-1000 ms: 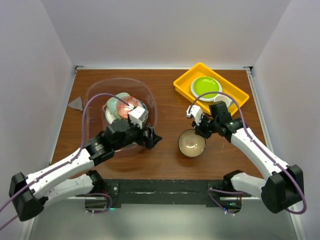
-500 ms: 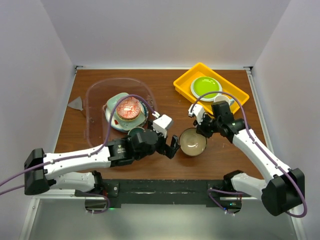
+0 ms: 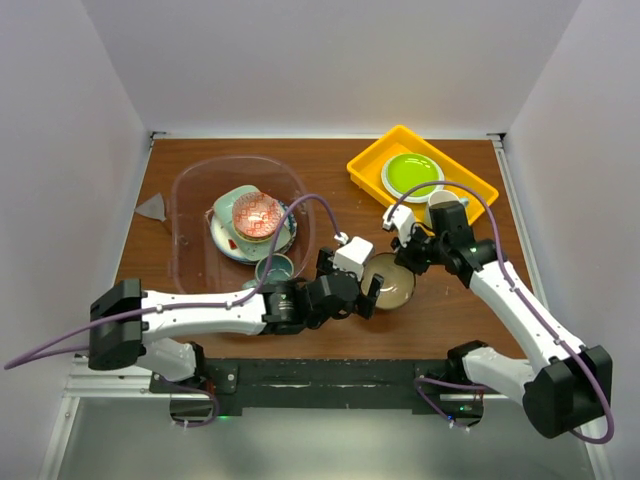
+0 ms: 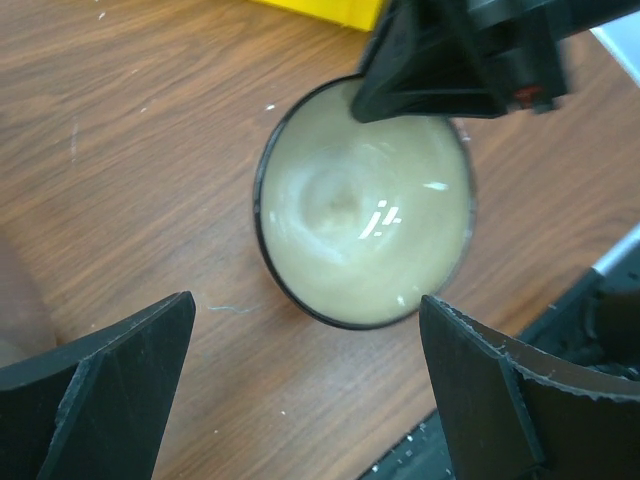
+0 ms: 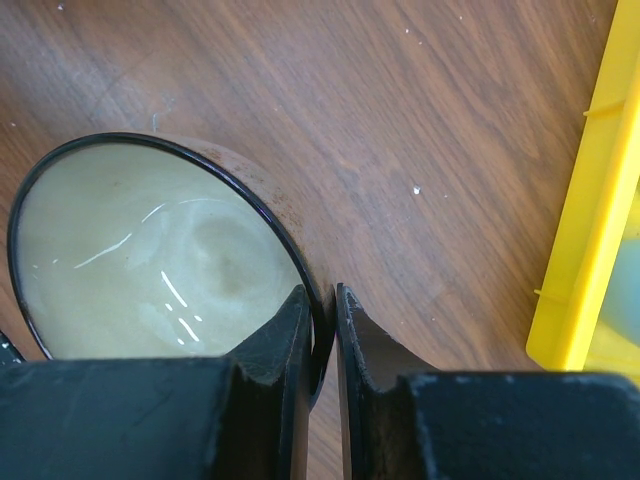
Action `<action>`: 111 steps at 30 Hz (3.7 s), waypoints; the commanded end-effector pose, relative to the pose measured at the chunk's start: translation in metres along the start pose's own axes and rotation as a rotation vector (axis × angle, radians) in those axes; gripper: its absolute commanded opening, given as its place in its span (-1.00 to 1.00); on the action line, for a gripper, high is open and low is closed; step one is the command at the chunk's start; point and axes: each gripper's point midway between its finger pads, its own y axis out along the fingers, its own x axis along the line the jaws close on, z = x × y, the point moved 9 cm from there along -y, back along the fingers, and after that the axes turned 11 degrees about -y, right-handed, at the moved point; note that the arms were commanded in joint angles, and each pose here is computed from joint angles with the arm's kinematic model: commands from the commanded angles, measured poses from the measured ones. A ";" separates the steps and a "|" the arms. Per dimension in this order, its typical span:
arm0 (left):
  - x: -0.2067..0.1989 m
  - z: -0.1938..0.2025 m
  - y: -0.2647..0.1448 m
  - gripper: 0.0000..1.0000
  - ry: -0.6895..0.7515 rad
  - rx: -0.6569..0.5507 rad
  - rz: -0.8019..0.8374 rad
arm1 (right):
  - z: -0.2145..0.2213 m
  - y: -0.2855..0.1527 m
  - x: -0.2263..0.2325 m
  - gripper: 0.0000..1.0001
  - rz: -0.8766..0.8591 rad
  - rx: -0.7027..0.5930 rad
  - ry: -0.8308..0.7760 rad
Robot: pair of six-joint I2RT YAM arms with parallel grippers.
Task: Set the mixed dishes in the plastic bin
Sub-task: Pick up the bowl from the center of the board, then place the bowl in the plastic bin.
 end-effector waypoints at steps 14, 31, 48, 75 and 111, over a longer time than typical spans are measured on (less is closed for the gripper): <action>-0.008 0.008 0.056 -0.16 0.036 -0.115 -0.288 | -0.031 -0.019 -0.008 -1.00 0.021 -0.191 -0.022; 0.000 -0.025 0.028 -1.00 0.056 -0.174 -0.302 | -0.036 -0.031 0.000 -0.41 -0.027 -0.260 -0.080; 0.032 -0.081 -0.020 -1.00 0.218 -0.273 -0.420 | -0.034 -0.056 -0.003 0.97 0.021 -0.320 -0.092; 0.091 -0.171 -0.064 -1.00 0.160 -0.393 -0.438 | -0.029 -0.056 0.002 0.96 -0.034 -0.316 -0.156; 0.256 -0.184 -0.032 -1.00 -0.140 -0.223 -0.551 | -0.022 -0.050 0.000 0.97 -0.020 -0.284 -0.154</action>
